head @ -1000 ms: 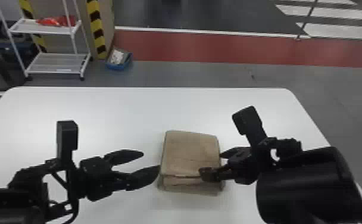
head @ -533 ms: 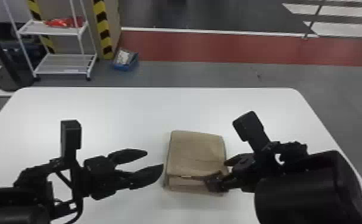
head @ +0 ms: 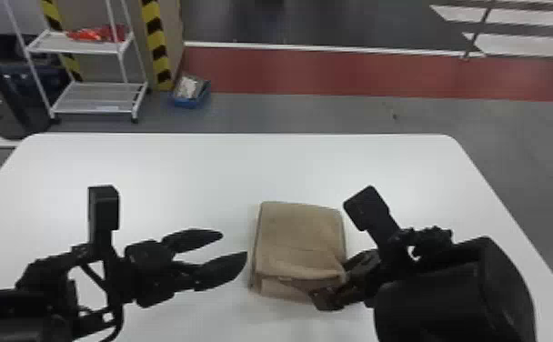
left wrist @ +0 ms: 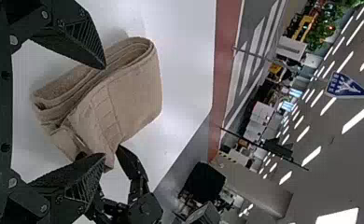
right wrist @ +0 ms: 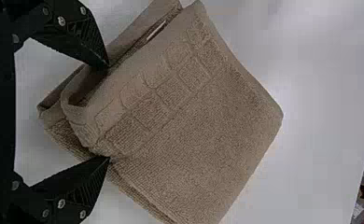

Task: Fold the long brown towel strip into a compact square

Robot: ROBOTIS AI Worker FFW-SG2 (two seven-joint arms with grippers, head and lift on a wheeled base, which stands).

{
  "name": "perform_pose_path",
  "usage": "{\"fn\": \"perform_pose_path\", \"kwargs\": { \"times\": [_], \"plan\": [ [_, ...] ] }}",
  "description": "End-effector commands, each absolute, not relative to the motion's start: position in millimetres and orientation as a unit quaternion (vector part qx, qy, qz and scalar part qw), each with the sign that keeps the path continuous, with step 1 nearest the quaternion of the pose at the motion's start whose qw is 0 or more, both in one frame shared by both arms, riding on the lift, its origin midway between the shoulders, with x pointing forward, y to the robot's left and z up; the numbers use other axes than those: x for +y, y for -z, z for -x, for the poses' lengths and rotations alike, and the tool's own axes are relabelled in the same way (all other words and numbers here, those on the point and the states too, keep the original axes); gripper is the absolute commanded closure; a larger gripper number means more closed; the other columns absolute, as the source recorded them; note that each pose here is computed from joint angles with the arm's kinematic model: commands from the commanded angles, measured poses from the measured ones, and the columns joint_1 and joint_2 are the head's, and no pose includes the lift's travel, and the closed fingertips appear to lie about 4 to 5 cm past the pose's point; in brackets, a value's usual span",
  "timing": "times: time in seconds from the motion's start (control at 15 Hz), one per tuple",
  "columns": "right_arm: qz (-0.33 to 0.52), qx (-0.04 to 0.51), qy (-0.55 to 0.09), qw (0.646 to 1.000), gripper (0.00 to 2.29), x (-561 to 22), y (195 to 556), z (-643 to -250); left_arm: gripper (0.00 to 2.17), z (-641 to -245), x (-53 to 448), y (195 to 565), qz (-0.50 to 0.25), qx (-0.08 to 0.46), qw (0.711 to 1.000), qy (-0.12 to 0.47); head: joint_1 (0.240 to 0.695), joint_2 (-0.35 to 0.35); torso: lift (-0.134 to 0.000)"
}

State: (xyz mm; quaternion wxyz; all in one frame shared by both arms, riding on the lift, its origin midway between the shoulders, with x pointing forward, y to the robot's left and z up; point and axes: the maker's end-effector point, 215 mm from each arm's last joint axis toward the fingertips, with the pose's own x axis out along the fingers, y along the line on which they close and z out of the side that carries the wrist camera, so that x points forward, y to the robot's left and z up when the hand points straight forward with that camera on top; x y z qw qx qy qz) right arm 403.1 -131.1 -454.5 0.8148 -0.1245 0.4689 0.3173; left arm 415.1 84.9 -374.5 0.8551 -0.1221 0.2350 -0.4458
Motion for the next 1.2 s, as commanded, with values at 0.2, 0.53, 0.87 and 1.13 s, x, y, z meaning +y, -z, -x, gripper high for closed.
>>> {"fn": "perform_pose_path", "kwargs": {
  "times": [0.2, 0.53, 0.87, 1.13],
  "plan": [
    [0.119, 0.437, -0.323, 0.831, 0.22, -127, 421, -410, 0.26, -415, 85, 372, 0.124, 0.232, 0.856, 0.446, 0.695, -0.057, -0.124],
    [0.058, 0.404, -0.312, 0.858, 0.22, -144, 386, -416, 0.26, -414, 87, 367, 0.123, 0.227, 0.858, 0.444, 0.695, -0.06, -0.124],
    [-0.027, 0.317, -0.228, 0.92, 0.21, -190, 370, -428, 0.1, -433, 124, 361, 0.114, 0.204, 0.89, 0.392, 0.695, -0.12, -0.124],
    [0.048, 0.146, -0.208, 0.966, 0.2, -187, 314, -438, 0.09, -450, 213, 351, 0.124, 0.142, 0.946, 0.263, 0.695, -0.07, -0.124]
  ]
}}
